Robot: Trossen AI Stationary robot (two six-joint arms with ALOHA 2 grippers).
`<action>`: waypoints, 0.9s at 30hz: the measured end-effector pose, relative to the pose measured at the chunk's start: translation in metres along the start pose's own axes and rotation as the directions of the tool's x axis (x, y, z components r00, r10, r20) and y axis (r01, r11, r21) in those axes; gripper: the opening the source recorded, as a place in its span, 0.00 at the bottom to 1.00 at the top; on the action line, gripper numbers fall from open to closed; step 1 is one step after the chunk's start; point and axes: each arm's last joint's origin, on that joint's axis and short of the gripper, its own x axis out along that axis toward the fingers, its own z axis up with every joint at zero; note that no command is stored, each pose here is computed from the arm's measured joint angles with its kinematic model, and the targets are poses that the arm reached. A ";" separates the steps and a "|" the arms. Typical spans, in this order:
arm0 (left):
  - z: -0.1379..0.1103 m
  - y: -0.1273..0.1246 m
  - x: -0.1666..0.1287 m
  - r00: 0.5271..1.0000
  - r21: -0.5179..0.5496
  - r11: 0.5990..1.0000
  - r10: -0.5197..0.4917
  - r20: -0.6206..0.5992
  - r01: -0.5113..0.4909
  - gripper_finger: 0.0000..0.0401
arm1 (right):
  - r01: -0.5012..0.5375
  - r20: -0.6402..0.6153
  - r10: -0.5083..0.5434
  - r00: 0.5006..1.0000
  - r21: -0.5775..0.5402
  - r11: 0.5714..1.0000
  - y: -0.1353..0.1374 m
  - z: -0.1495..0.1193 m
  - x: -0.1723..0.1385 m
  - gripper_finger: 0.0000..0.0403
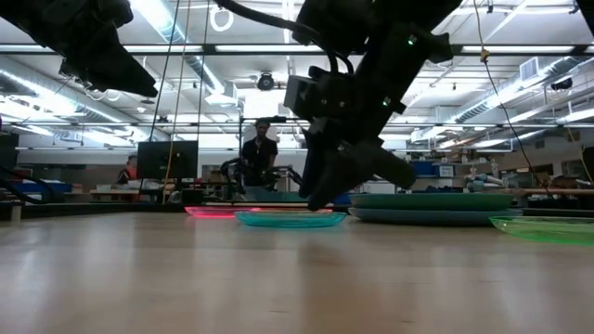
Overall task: Stack plastic plates
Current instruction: Stack the light blue plate on the brown plate
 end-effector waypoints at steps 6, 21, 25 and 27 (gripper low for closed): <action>0.000 0.000 0.000 1.000 0.000 1.000 0.000 -0.001 0.000 0.47 | -0.047 -0.048 0.048 0.998 0.023 0.999 -0.003 -0.009 0.011 0.33; -0.001 0.000 0.000 1.000 0.004 1.000 0.003 -0.007 -0.003 0.47 | -0.094 -0.070 0.099 0.993 0.077 0.993 -0.012 -0.021 0.021 0.10; -0.001 0.000 0.000 1.000 0.005 1.000 0.003 -0.008 -0.003 0.47 | -0.104 -0.070 0.108 0.992 0.053 0.993 -0.011 -0.023 0.021 0.04; -0.001 0.000 0.000 1.000 0.005 1.000 0.004 -0.008 -0.004 0.47 | -0.101 -0.071 0.104 0.992 0.044 0.994 -0.011 -0.023 0.021 0.02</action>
